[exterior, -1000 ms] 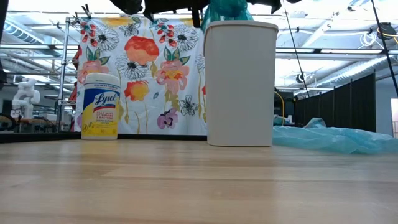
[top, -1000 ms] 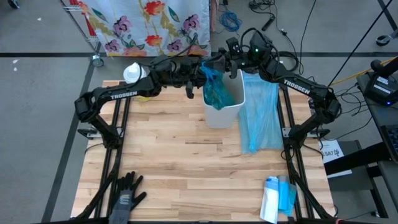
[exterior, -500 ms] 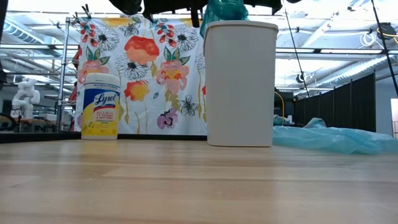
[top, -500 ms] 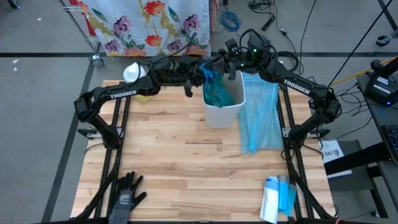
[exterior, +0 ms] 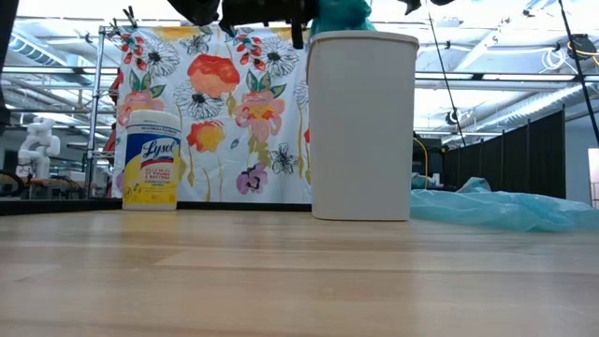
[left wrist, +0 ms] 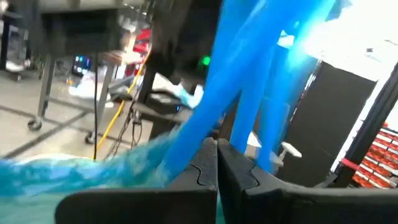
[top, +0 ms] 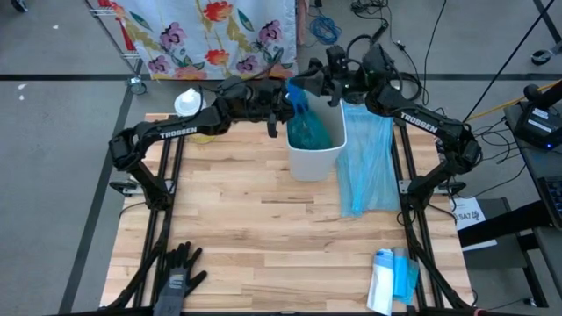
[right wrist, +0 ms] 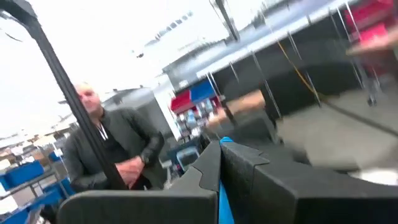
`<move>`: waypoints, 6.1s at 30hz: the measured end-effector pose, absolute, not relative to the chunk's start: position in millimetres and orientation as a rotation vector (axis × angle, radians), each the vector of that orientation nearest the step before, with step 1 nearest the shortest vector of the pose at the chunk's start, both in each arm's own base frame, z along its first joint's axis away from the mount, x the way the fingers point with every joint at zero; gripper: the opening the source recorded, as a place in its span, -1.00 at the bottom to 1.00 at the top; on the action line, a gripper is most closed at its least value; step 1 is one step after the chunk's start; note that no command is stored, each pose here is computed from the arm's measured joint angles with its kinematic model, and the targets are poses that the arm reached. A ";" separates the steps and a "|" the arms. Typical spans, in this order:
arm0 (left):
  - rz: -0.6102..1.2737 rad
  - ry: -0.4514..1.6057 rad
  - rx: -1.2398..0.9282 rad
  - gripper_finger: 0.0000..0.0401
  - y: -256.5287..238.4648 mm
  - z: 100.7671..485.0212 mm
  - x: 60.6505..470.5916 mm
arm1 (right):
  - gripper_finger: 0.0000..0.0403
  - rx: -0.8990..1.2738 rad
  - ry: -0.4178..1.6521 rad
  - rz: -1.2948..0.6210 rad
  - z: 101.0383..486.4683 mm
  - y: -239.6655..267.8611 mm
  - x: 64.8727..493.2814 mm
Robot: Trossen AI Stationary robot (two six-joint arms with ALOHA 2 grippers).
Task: Place trash/remove bag and relplace
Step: Remove the trash bag from the trash bin
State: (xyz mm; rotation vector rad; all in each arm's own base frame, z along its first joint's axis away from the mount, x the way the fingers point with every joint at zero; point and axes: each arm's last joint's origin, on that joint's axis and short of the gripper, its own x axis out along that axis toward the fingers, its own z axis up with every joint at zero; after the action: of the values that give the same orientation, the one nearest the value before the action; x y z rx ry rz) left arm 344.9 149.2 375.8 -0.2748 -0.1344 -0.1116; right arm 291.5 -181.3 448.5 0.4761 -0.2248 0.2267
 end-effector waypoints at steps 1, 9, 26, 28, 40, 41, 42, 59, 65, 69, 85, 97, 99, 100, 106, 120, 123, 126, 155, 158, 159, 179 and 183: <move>-0.106 -0.125 -0.281 -1.00 150.4 374.5 344.9 | -1.00 0.470 -0.251 0.233 451.4 -180.7 290.6; -0.089 -0.096 -0.296 -1.00 151.6 370.9 345.2 | -1.00 0.450 -0.359 0.248 467.8 -177.9 285.2; -0.103 -0.096 -0.298 -1.00 154.9 371.2 343.2 | -1.00 0.555 -0.052 0.257 446.2 -185.0 287.9; -0.106 -0.096 -0.297 -1.00 155.4 371.3 342.9 | -0.98 0.546 -0.030 0.279 444.5 -185.5 287.0; -0.135 -0.135 -0.264 -1.00 156.4 388.3 326.9 | -0.77 0.558 0.076 0.247 429.8 -190.2 284.9; -0.136 -0.140 -0.261 -1.00 156.2 389.7 326.3 | -0.76 0.556 0.074 0.239 429.7 -191.5 284.1; -0.135 -0.142 -0.260 -1.00 157.3 390.0 325.7 | -0.74 0.557 0.075 0.236 429.6 -192.2 283.6; -0.127 -0.128 -0.271 -1.00 159.1 387.1 326.3 | -0.60 0.505 0.101 0.176 423.6 -187.6 288.3; -0.129 -0.126 -0.271 -1.00 158.5 387.0 326.6 | -0.60 0.491 0.105 0.194 422.1 -181.3 294.8; -0.125 -0.125 -0.272 -1.00 158.9 386.8 326.5 | -0.60 0.454 0.096 0.165 421.3 -178.6 299.0; -0.076 -0.084 -0.304 -1.00 160.4 381.0 327.8 | -0.60 0.334 0.102 0.148 415.0 -170.2 311.6; -0.008 -0.054 -0.331 -1.00 158.9 376.5 330.0 | -0.60 0.362 0.110 0.116 409.1 -172.4 317.7; 0.013 -0.049 -0.336 -1.00 159.1 375.6 330.2 | -0.60 0.369 0.114 0.117 407.4 -172.4 319.9; 0.015 -0.041 -0.340 -1.00 159.2 374.9 330.1 | -0.60 0.372 0.116 0.116 406.9 -172.5 320.1; 0.055 -0.033 -0.347 -1.00 159.3 373.7 330.2 | -0.70 0.374 0.119 0.108 406.3 -171.2 321.4; 0.074 -0.026 -0.353 -1.00 158.0 372.5 331.4 | -1.00 0.402 0.111 0.100 411.5 -176.2 311.3; 0.074 -0.025 -0.354 -1.00 158.1 372.2 331.5 | -1.00 0.396 0.097 0.093 416.6 -175.9 305.7; 0.074 -0.025 -0.353 -1.00 158.1 372.2 331.5 | -1.00 0.383 0.078 0.090 421.6 -175.7 301.7; 0.071 -0.017 -0.358 -1.00 156.6 369.5 335.2 | -1.00 0.237 -0.238 0.145 494.3 -168.0 286.3; 0.077 0.004 -0.368 -1.00 156.9 365.7 336.3 | -1.00 0.230 -0.255 0.139 498.0 -167.6 283.5; 0.076 0.004 -0.369 -1.00 156.9 365.6 336.3 | -1.00 0.239 -0.255 0.138 498.2 -167.9 283.1; 0.049 -0.028 -0.522 -1.00 127.7 419.6 277.4 | -1.00 0.421 -0.139 0.102 487.0 -184.9 273.0; 0.097 0.041 -0.600 -1.00 118.2 422.6 259.7 | -1.00 0.424 -0.169 0.081 495.3 -186.3 260.0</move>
State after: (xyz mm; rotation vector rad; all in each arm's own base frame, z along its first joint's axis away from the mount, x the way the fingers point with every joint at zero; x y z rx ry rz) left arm 259.7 118.2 422.6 -0.6001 0.0415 0.0967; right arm 260.0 -186.3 495.3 0.4237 -0.1694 0.0812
